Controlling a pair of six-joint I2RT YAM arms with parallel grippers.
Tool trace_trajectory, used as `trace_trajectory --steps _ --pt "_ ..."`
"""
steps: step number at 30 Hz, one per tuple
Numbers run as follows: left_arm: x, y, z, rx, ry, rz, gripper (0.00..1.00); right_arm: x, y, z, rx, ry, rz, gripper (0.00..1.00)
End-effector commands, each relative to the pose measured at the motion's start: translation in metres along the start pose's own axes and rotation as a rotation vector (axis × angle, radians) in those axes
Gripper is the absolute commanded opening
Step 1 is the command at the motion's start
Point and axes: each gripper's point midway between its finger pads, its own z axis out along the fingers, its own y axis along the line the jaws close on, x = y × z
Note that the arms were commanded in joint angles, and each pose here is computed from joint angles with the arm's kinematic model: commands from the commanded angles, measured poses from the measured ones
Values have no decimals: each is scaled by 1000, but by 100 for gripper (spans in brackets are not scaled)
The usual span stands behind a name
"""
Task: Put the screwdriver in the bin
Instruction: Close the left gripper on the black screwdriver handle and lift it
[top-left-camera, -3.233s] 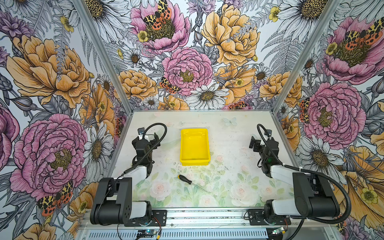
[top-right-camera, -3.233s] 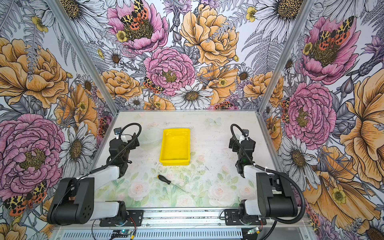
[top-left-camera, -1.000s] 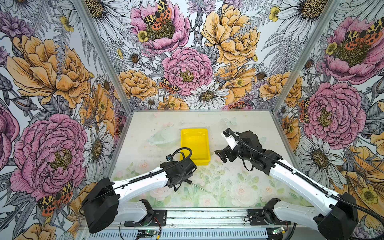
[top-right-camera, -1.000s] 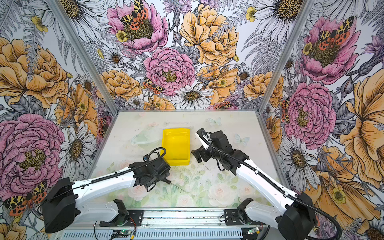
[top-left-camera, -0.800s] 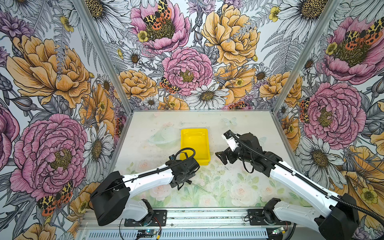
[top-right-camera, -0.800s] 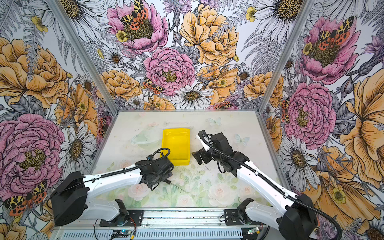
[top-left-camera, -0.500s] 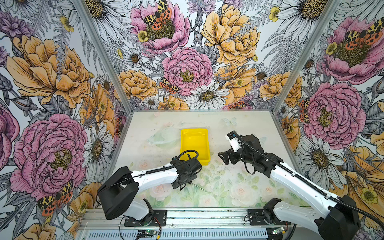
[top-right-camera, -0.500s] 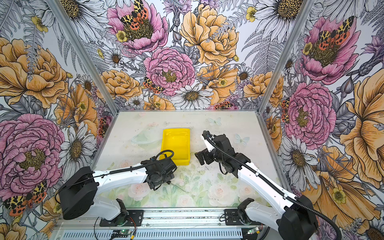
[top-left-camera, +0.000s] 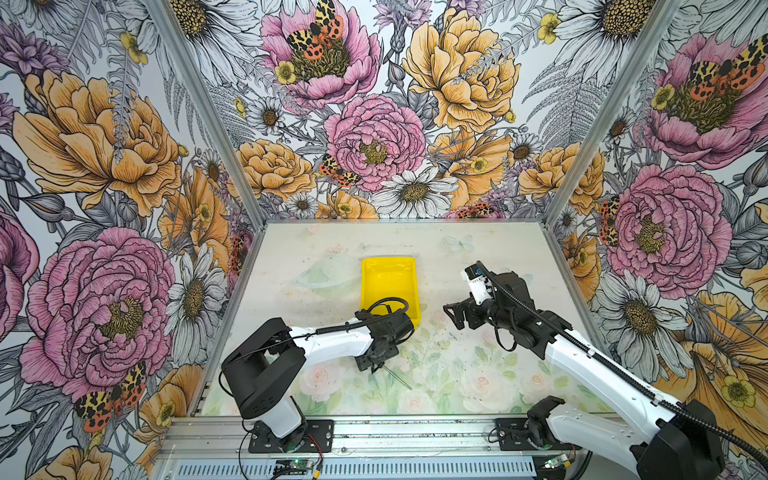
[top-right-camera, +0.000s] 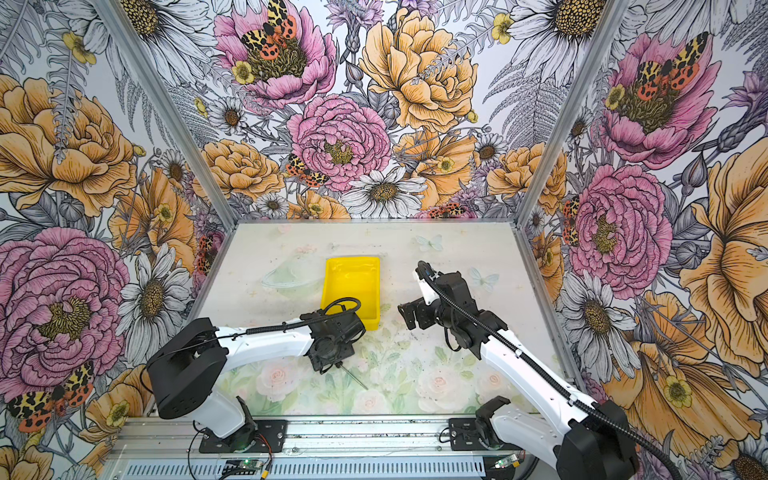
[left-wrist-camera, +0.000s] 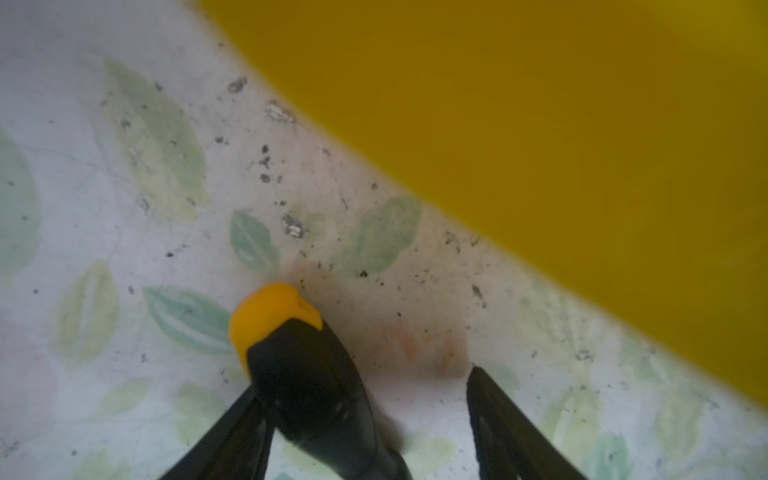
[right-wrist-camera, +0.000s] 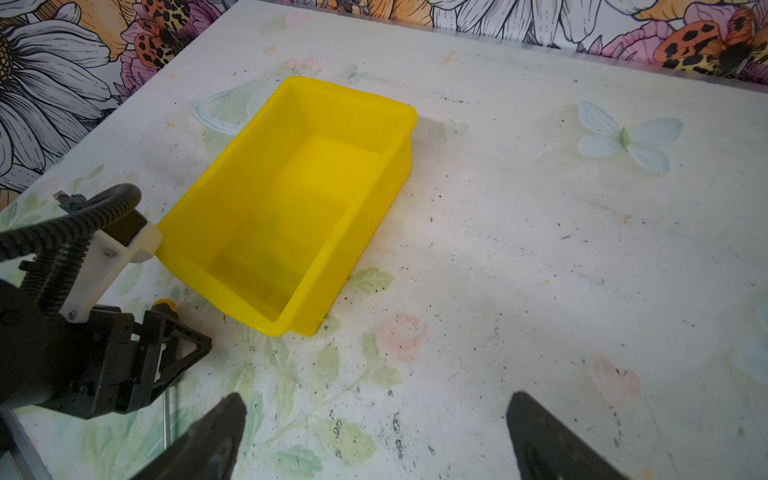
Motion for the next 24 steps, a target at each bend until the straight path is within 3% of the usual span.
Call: trace_trajectory --steps 1,15,18,24 --pt "8 4 5 -8 47 -17 64 -13 1 -4 -4 -44 -5 99" --pt "8 24 5 -20 31 -31 15 -13 -2 -9 6 -58 7 100" --pt "-4 20 -5 6 -37 -25 6 -14 -2 -12 7 -66 -5 99" --pt "-27 19 -50 81 -143 31 2 -10 3 -11 -14 -59 -2 99"
